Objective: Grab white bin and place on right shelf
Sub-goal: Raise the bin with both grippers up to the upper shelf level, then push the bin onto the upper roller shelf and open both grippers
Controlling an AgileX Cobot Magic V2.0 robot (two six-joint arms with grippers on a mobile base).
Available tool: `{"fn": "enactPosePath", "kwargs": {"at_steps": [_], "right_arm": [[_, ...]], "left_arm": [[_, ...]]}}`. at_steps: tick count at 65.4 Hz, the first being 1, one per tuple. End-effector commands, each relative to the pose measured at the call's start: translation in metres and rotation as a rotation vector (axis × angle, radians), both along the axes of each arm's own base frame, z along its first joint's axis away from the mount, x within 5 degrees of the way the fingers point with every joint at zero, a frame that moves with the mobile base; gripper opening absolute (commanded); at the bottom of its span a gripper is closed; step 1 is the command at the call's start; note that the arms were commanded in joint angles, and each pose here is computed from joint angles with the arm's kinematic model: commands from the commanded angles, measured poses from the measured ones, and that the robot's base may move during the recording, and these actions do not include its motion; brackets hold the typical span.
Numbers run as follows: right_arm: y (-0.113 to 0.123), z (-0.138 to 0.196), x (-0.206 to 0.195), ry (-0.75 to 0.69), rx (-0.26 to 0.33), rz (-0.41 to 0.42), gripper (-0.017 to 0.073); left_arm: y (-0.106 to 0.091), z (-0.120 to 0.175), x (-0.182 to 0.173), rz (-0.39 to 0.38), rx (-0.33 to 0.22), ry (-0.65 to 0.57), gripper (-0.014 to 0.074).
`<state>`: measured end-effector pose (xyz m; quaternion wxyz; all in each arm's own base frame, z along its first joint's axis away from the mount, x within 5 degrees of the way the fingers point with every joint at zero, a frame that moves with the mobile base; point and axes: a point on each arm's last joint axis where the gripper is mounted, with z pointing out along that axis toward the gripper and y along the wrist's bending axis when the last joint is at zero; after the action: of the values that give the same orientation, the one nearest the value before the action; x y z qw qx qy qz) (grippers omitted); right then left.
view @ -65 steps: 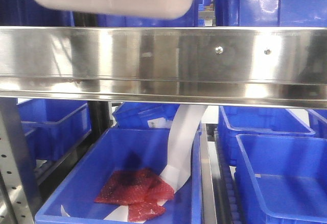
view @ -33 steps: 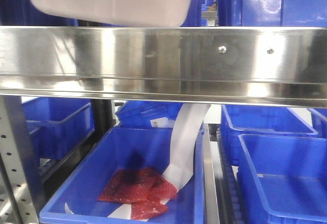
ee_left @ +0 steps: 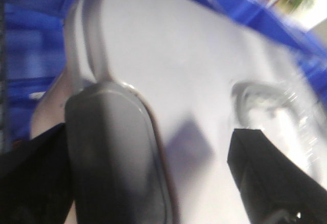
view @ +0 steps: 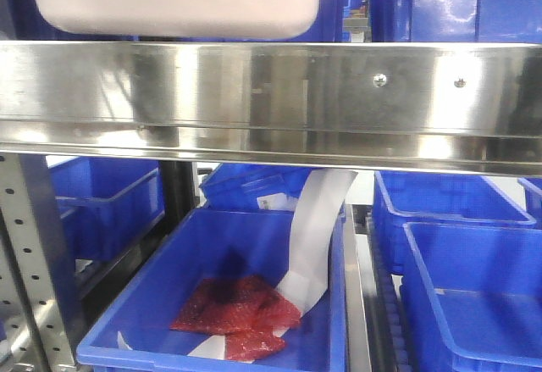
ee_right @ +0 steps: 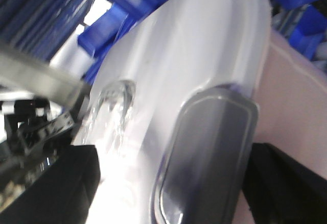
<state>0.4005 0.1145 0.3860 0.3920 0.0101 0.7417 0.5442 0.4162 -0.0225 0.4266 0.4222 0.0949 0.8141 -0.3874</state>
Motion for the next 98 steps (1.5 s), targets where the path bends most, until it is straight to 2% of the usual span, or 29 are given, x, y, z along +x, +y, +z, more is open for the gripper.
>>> {"fn": "enactPosePath", "kwargs": {"at_steps": [1,10,17,24,25,30,40,53,62,73,76,81,91,98], "right_arm": [[0.003,0.055,-0.037,-0.124,0.067,0.112,0.0633],[-0.009,0.057,-0.041,-0.165,-0.071,0.063,0.0633],[-0.012,0.056,-0.045,-0.192,-0.177,0.041,0.0633],[-0.016,0.056,-0.047,-0.220,-0.269,0.011,0.0633],[-0.016,0.057,-0.047,-0.223,-0.274,0.006,0.0633],[-0.018,0.056,-0.046,-0.233,-0.309,-0.015,0.0633],[-0.021,0.054,-0.044,-0.245,-0.359,-0.045,0.0633],[-0.027,0.050,-0.039,-0.272,-0.467,-0.098,0.0633],[-0.032,0.048,-0.037,-0.293,-0.545,-0.128,0.0633],[-0.035,0.059,-0.045,-0.337,-0.575,-0.164,0.0629],[-0.036,0.065,-0.049,-0.354,-0.572,-0.176,0.0595],[-0.038,0.077,-0.059,-0.390,-0.565,-0.200,0.0460],[-0.040,0.101,-0.084,-0.461,-0.552,-0.226,0.0042],[-0.043,0.114,-0.099,-0.503,-0.542,-0.250,0.0068]], "left_arm": [[-0.026,0.051,-0.042,-0.135,-0.028,-0.081,0.0442],[-0.022,0.057,-0.050,-0.100,0.072,-0.076,0.0442],[-0.023,0.058,-0.055,-0.100,0.118,-0.077,0.0442],[-0.027,0.054,-0.055,-0.071,0.219,-0.060,0.0442],[-0.026,0.052,-0.055,-0.063,0.246,-0.057,0.0442],[-0.027,0.047,-0.054,-0.033,0.315,-0.034,0.0442],[-0.025,0.042,-0.052,0.021,0.396,-0.005,0.0442],[-0.018,0.039,-0.051,0.087,0.451,0.026,0.0442],[-0.016,0.040,-0.052,0.100,0.474,0.024,0.0440],[-0.016,0.051,-0.059,0.116,0.466,0.001,0.0434],[-0.016,0.057,-0.065,0.120,0.465,-0.015,0.0412],[-0.016,0.069,-0.077,0.127,0.463,-0.048,0.0340],[-0.015,0.090,-0.102,0.142,0.458,-0.110,0.0134],[-0.016,0.100,-0.116,0.146,0.458,-0.139,-0.0046]]}}
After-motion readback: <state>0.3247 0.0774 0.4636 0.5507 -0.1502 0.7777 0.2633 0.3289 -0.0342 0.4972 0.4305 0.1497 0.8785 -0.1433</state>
